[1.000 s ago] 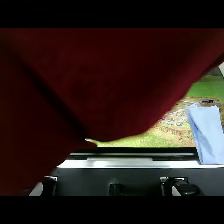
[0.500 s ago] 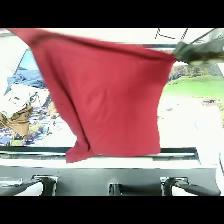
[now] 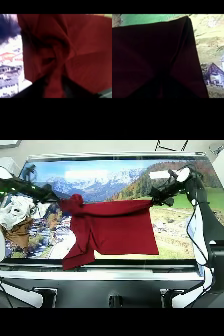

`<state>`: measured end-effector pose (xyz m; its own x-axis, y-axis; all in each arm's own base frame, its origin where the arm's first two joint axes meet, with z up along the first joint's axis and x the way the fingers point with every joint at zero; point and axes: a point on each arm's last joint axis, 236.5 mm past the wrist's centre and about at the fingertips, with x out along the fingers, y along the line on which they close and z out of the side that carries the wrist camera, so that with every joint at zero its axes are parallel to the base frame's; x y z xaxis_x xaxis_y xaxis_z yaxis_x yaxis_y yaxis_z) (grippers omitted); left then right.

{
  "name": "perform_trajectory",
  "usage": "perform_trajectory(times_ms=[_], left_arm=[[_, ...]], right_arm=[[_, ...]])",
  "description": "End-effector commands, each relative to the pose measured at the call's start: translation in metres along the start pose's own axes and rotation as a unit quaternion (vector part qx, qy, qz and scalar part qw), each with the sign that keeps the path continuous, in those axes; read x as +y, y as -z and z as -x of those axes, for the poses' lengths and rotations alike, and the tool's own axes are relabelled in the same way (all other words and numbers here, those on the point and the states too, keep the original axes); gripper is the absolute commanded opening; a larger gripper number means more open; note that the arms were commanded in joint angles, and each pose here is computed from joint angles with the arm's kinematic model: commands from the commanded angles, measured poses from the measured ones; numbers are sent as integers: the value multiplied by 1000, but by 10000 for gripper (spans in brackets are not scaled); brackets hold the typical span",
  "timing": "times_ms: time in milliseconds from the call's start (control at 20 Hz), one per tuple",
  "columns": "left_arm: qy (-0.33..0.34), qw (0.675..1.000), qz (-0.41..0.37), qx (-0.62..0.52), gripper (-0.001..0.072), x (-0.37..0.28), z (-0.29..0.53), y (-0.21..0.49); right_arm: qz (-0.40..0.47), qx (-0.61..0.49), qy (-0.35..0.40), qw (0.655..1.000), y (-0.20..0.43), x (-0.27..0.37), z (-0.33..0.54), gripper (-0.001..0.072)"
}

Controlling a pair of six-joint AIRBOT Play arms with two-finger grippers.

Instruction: Fold the clothes and pants, and hang the long-sleeved shirts on hangers.

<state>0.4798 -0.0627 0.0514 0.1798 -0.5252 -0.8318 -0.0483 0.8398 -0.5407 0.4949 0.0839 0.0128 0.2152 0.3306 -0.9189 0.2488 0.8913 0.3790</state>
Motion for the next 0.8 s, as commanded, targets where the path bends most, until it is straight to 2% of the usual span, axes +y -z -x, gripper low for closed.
perform_trajectory(times_ms=[0, 50, 250, 400, 600, 750], left_arm=[[-6, 997, 13, 73, 655, 1, -27, 25], [-12, 996, 10, 83, 673, 6, -23, 31], [-62, 983, 20, 174, 668, 39, -10, 79], [-60, 982, 57, 167, 653, 53, -41, 107], [15, 981, 96, 171, 651, 50, -101, 161], [60, 982, 115, 136, 643, 42, -124, 160]], right_arm=[[-9, 16, 0, 1000, 2, -13, 3, 609], [11, 24, 6, 1000, 5, -27, 16, 700], [-28, 158, 61, 985, 60, -120, 55, 676], [-60, 197, 60, 977, 99, -147, 44, 676], [-62, 206, 44, 976, 142, -156, 6, 678], [-69, 228, 39, 970, 162, -161, -8, 678]])
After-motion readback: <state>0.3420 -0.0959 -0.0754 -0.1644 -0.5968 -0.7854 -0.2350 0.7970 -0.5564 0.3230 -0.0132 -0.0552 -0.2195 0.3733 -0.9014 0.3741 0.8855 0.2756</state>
